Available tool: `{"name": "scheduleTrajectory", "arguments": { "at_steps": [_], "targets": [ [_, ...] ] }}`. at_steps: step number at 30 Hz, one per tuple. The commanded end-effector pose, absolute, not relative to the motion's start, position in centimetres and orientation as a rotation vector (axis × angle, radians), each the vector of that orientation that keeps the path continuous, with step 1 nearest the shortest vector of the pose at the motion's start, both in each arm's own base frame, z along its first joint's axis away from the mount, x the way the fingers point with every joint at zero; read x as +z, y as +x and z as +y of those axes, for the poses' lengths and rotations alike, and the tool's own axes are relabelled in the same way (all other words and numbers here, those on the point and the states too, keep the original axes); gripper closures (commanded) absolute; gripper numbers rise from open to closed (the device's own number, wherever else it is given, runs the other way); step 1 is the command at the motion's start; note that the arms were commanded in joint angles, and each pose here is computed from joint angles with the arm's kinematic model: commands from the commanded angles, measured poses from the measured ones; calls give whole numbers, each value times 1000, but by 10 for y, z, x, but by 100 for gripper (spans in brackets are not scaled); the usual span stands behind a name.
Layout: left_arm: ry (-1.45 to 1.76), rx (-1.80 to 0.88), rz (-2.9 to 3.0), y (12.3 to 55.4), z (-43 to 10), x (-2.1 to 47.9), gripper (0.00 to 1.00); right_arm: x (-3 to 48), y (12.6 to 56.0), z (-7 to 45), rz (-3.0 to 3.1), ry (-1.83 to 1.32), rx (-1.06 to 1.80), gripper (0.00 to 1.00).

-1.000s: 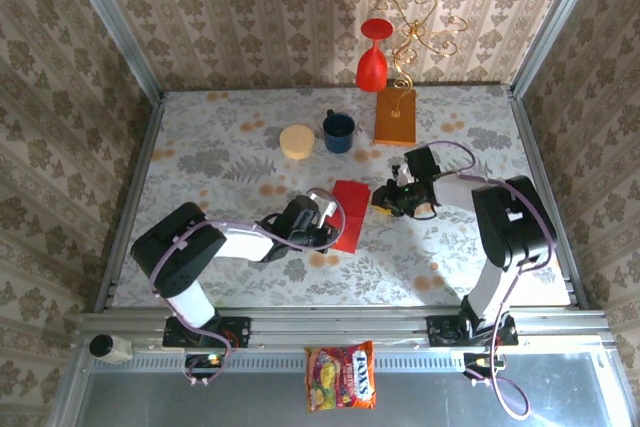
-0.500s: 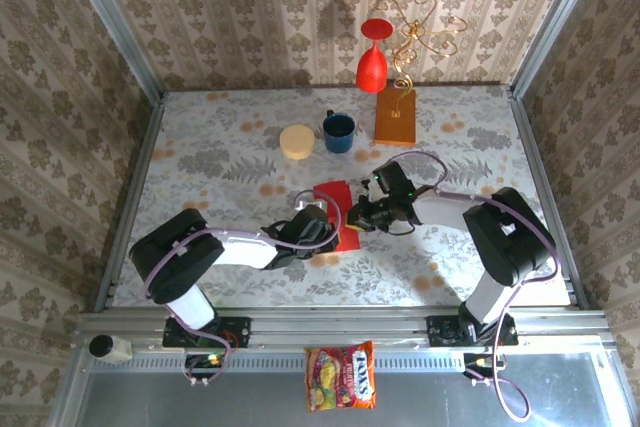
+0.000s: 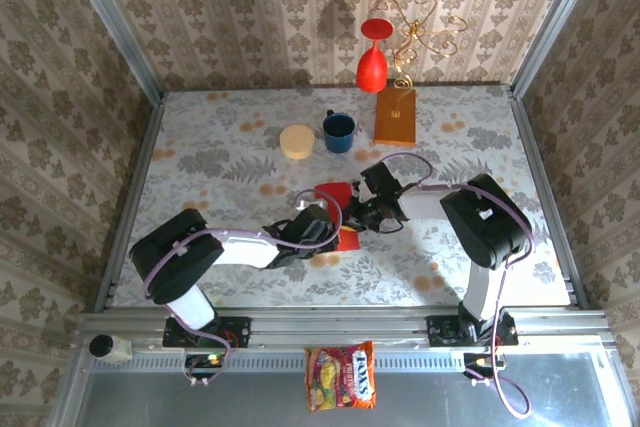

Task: Fold a paper plane with a square sheet of paper (pick it up from the middle)
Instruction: Fold the triangle a second time at the center of the table.

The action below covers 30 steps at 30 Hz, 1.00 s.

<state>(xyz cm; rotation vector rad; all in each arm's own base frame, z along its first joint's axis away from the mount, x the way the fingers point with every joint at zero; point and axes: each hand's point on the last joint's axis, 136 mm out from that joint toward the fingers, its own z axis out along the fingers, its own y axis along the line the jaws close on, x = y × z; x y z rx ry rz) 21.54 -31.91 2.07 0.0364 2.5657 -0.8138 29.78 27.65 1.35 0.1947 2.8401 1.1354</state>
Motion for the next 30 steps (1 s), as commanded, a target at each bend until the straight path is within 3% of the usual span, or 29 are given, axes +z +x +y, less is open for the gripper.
{"name": "scheduleTrajectory", "arguments": {
  "at_steps": [1, 30],
  "targets": [
    [102, -555, 2751, 183, -270, -24, 100, -16, 292, 255, 2908, 316, 1001, 100],
    [90, -340, 2852, 131, -197, -47, 100, -39, 287, 233, 2947, 404, 929, 100]
  ]
}}
